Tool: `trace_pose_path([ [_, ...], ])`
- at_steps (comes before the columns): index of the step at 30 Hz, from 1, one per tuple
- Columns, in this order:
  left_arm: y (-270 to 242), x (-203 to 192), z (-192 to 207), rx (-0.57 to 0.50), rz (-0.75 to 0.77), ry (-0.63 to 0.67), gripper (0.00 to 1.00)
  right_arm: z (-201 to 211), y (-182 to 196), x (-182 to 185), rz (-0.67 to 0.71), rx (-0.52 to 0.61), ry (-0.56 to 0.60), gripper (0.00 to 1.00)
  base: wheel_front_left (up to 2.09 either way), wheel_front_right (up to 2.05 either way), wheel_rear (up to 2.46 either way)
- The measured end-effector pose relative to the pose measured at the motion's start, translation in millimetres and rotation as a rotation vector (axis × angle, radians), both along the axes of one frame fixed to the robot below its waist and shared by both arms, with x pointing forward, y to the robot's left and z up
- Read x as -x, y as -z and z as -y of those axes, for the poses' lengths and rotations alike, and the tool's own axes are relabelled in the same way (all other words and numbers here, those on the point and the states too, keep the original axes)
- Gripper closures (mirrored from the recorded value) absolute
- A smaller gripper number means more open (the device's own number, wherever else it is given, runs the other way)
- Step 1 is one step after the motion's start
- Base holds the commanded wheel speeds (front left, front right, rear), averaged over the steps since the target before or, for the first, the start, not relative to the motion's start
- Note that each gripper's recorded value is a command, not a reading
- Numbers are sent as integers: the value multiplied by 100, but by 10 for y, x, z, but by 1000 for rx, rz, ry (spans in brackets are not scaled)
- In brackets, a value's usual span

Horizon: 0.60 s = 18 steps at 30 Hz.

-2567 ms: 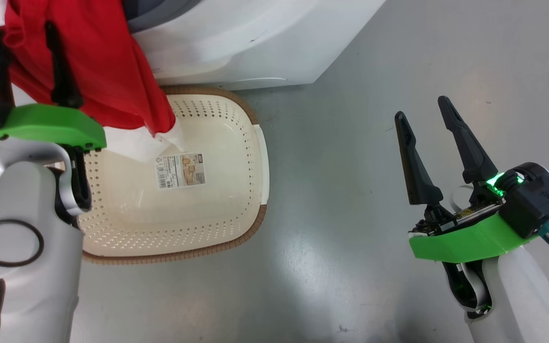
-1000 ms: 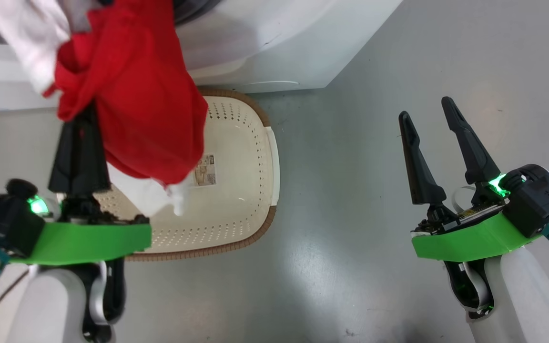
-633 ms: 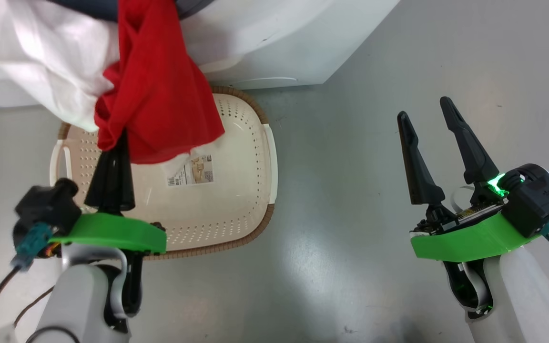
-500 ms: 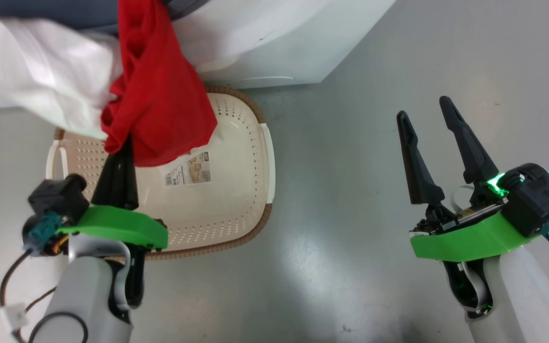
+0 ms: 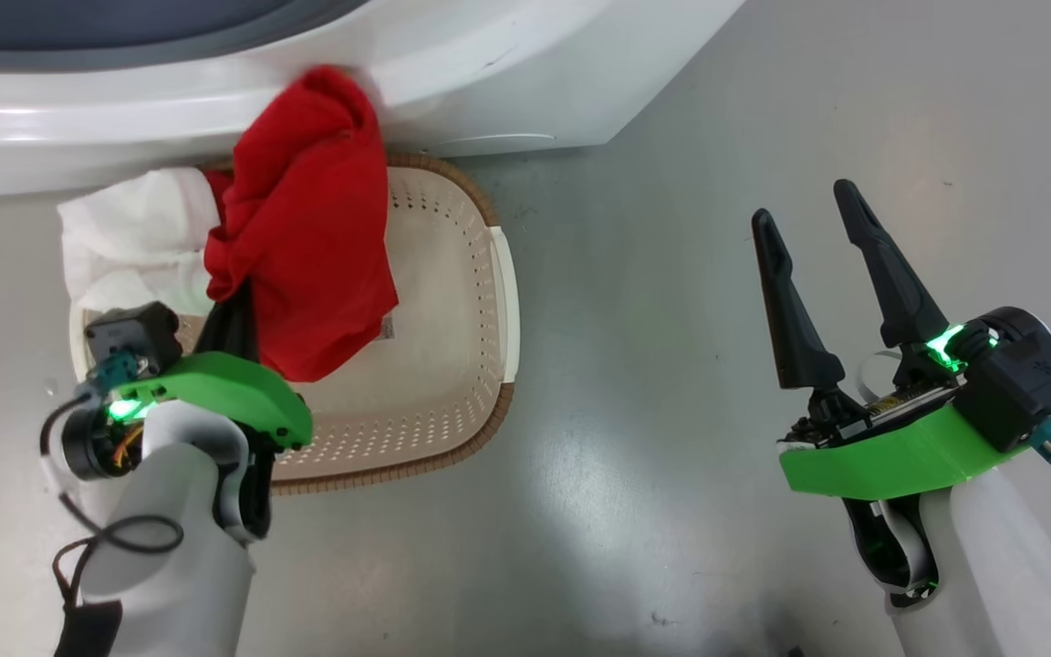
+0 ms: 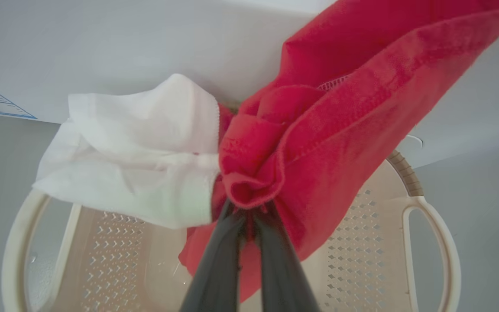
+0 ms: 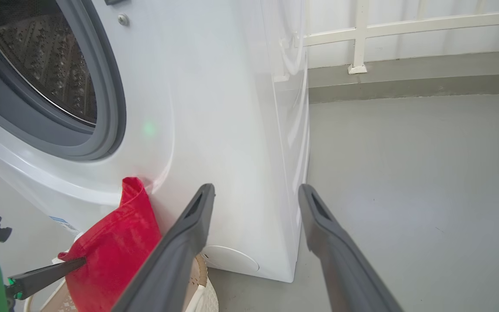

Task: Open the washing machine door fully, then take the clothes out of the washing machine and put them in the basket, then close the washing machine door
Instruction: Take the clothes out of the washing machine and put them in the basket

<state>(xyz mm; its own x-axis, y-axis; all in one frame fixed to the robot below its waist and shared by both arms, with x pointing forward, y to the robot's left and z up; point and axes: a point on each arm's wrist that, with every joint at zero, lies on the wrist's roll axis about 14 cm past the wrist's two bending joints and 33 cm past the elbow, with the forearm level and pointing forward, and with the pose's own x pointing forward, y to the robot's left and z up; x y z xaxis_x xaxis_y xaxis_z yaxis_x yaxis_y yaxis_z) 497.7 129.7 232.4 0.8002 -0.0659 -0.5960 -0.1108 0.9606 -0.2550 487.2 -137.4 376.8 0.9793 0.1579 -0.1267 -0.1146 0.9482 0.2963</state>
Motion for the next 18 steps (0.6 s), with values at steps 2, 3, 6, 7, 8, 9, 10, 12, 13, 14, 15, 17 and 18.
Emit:
trace_pose_path([
  [2, 86, 27, 19, 7, -37, 0, 100, -14, 16, 2, -4, -1, -4, 0, 0, 0, 0],
  [3, 130, 42, 26, 8, -56, 3, 100, -20, 24, 2, -5, -2, -6, 0, 0, 0, 0],
  [6, 239, 73, 26, 6, -106, 4, 100, -24, 26, -24, -2, -1, -8, 0, 0, 0, 0],
  [7, 263, 73, 35, 9, -116, 9, 100, -20, 29, -32, -1, 0, -8, 0, 0, 0, 0],
  [8, 289, 76, 37, 6, -128, 11, 100, -15, 38, -31, -3, 1, -7, 0, 0, 0, 0],
  [9, 314, 82, 41, 5, -141, 12, 100, -10, 48, -30, -5, 2, -6, 0, 0, 0, 0],
  [10, 338, 90, 54, 9, -152, 16, 100, -5, 58, -27, -8, 3, -5, 0, 0, 0, 0],
  [12, 386, 116, 66, 13, -176, 18, 100, 4, 72, -26, -11, 4, -3, 0, 0, 0, 0],
  [13, 405, 126, 70, 12, -186, 21, 100, 8, 77, -28, -12, 5, -2, 0, 0, 0, 0],
  [14, 423, 135, 73, 11, -194, 23, 100, 10, 80, -32, -12, 6, -2, 0, 0, 0, 0],
  [15, 438, 140, 76, 11, -200, 26, 100, 12, 83, -37, -12, 6, -2, 0, 0, 0, 0],
  [17, 458, 148, 93, 12, -206, 36, 100, 16, 84, -52, -9, 7, -1, 0, 0, 0, 0],
  [18, 470, 161, 96, 12, -212, 38, 100, 18, 81, -59, -8, 8, -1, 0, 0, 0, 0],
])
